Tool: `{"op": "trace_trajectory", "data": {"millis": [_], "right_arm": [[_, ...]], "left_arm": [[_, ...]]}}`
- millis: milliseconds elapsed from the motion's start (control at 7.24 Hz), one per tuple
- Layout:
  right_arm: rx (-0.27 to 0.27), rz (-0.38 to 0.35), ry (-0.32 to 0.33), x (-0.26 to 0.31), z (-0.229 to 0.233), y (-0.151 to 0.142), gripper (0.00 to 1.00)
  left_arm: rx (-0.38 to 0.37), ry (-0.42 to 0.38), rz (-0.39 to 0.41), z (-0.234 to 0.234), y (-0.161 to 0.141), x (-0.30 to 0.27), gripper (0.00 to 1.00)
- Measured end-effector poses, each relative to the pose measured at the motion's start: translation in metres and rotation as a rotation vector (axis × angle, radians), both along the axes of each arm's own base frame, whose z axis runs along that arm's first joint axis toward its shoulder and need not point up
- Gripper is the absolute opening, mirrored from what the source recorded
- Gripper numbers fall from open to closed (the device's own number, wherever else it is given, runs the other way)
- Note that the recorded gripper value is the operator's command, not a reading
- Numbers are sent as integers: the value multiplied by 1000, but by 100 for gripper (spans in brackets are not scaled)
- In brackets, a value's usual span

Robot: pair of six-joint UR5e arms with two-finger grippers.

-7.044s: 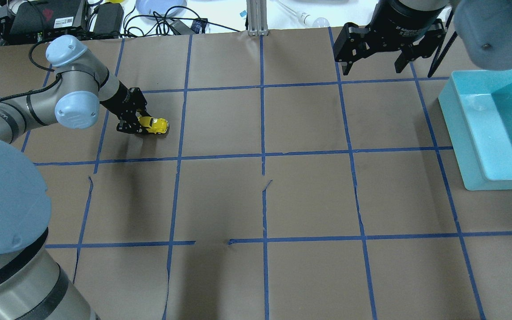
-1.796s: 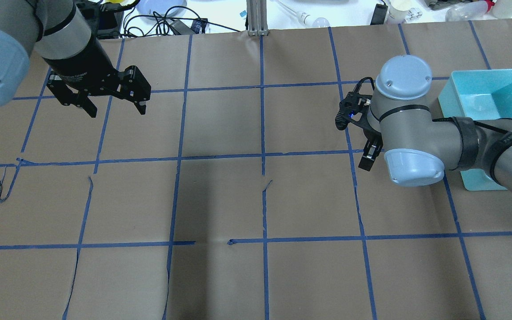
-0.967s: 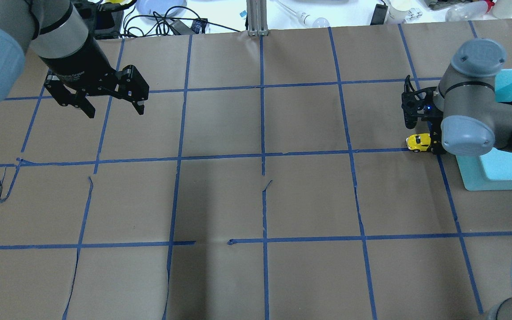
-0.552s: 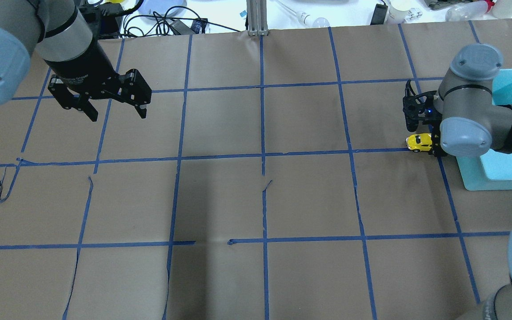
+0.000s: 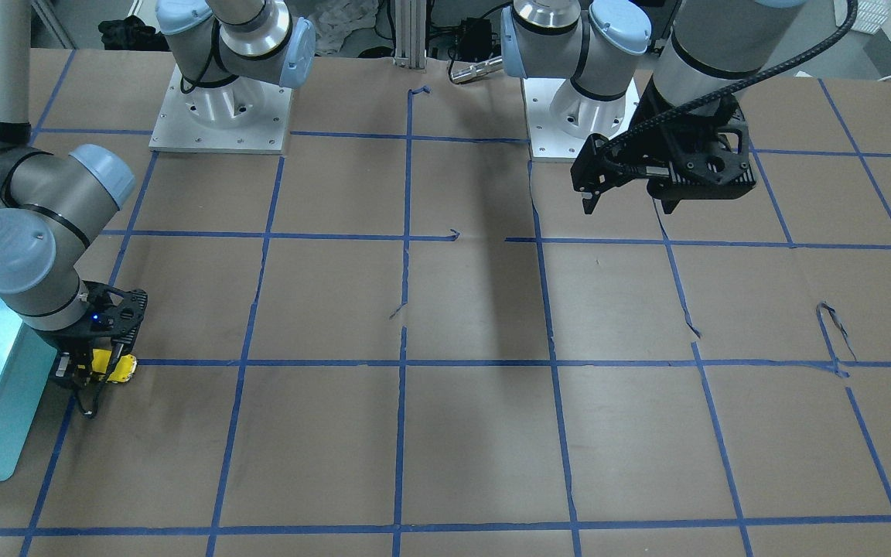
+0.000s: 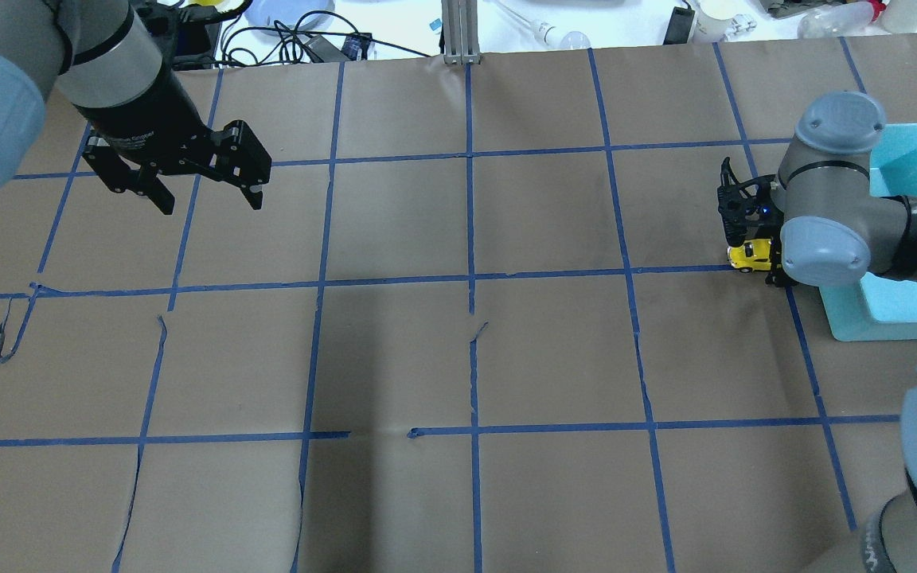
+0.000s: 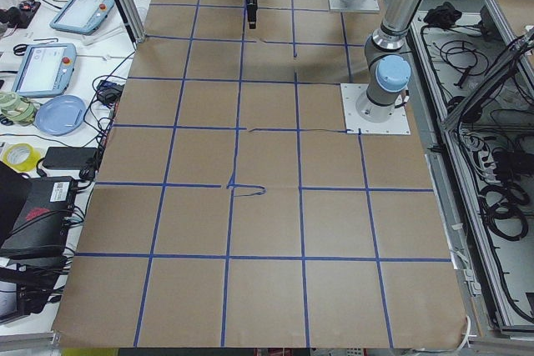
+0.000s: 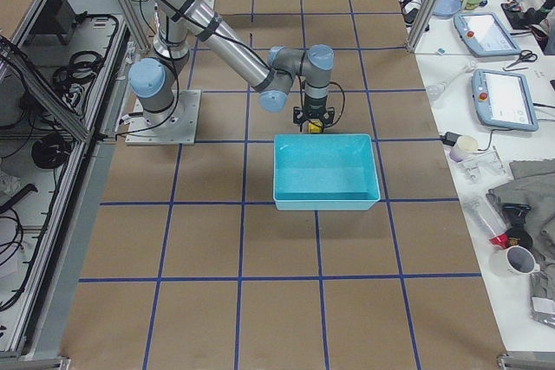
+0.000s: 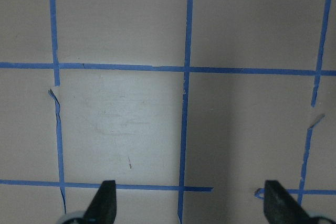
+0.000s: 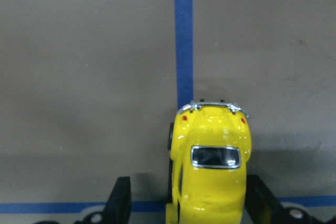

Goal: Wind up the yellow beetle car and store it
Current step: 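Lower the right gripper onto the yellow car and close it, then lift the car with the right gripper and carry it over the bin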

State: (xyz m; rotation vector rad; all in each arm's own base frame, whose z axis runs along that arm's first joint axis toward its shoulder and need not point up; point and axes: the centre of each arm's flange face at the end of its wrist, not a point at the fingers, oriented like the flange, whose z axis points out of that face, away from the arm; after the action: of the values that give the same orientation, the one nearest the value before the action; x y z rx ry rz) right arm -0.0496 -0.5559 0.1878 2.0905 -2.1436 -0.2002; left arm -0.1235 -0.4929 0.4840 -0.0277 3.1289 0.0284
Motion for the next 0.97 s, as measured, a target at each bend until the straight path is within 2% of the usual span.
{"op": "trace_trajectory", "data": {"millis": [414, 691, 967], "right_arm": [[-16, 20, -4, 13, 14, -2, 0], [-52, 67, 2, 43, 60, -10, 0], [-59, 87, 9, 48, 114, -28, 0]], "left_arm": [[2, -5, -45, 0, 2, 1, 100], [4, -7, -44, 0, 1, 3, 100], [1, -11, -43, 1, 1, 6, 100]]}}
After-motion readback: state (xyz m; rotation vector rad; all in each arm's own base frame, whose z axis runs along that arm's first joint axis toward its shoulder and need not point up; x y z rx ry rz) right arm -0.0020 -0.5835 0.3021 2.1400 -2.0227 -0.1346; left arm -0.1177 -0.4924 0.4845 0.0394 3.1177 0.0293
